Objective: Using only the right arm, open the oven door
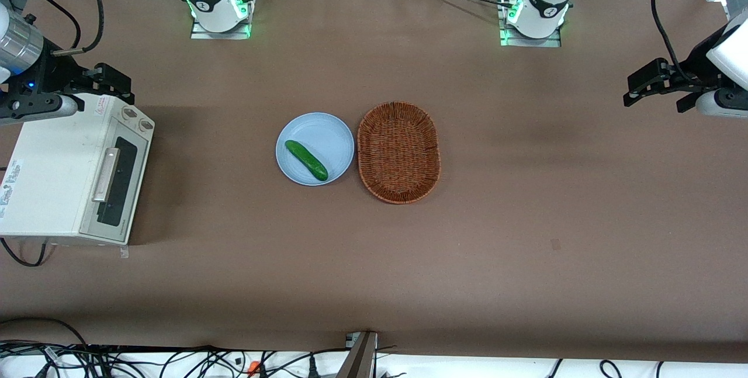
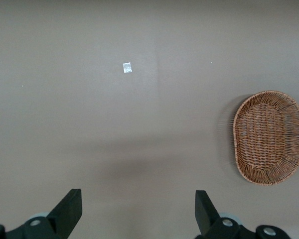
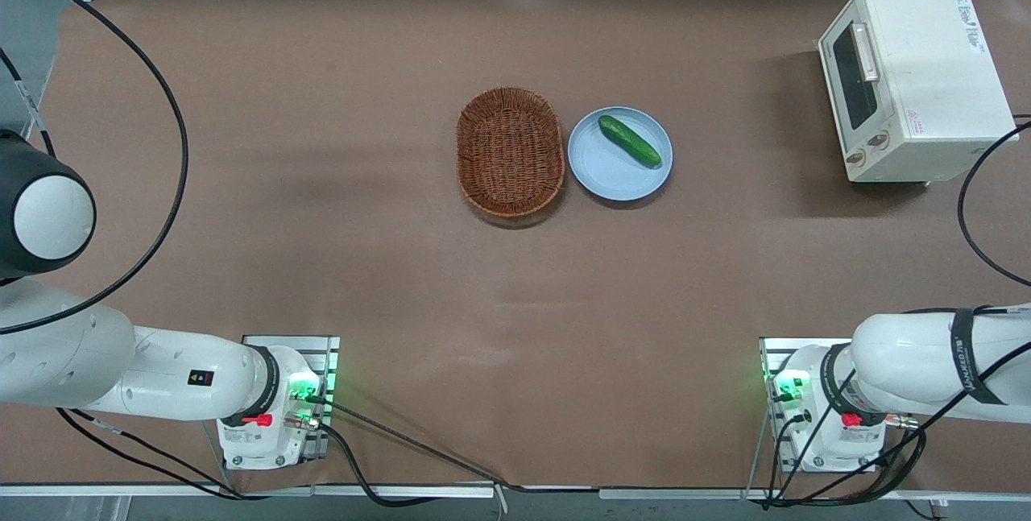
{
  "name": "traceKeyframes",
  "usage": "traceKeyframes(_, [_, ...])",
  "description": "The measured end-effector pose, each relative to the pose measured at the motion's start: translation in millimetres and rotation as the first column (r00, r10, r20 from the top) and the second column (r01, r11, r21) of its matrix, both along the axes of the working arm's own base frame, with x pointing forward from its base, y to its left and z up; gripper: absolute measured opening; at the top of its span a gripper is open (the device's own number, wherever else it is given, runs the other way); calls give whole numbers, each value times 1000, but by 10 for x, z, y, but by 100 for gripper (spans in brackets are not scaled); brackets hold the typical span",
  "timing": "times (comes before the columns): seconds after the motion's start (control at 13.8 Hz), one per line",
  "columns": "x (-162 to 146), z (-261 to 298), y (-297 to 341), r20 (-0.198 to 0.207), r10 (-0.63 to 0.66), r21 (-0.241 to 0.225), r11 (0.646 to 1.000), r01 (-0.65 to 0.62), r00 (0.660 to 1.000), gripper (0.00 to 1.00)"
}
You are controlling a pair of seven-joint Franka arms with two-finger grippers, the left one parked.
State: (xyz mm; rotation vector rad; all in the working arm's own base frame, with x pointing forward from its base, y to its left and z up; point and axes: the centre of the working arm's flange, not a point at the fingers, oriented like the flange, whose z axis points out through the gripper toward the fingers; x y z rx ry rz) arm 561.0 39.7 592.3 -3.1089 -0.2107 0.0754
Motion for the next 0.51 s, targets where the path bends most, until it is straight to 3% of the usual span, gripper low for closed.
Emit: traceKeyframes(0.51, [0, -3, -10, -1, 0, -5, 1000, 0, 1000, 100])
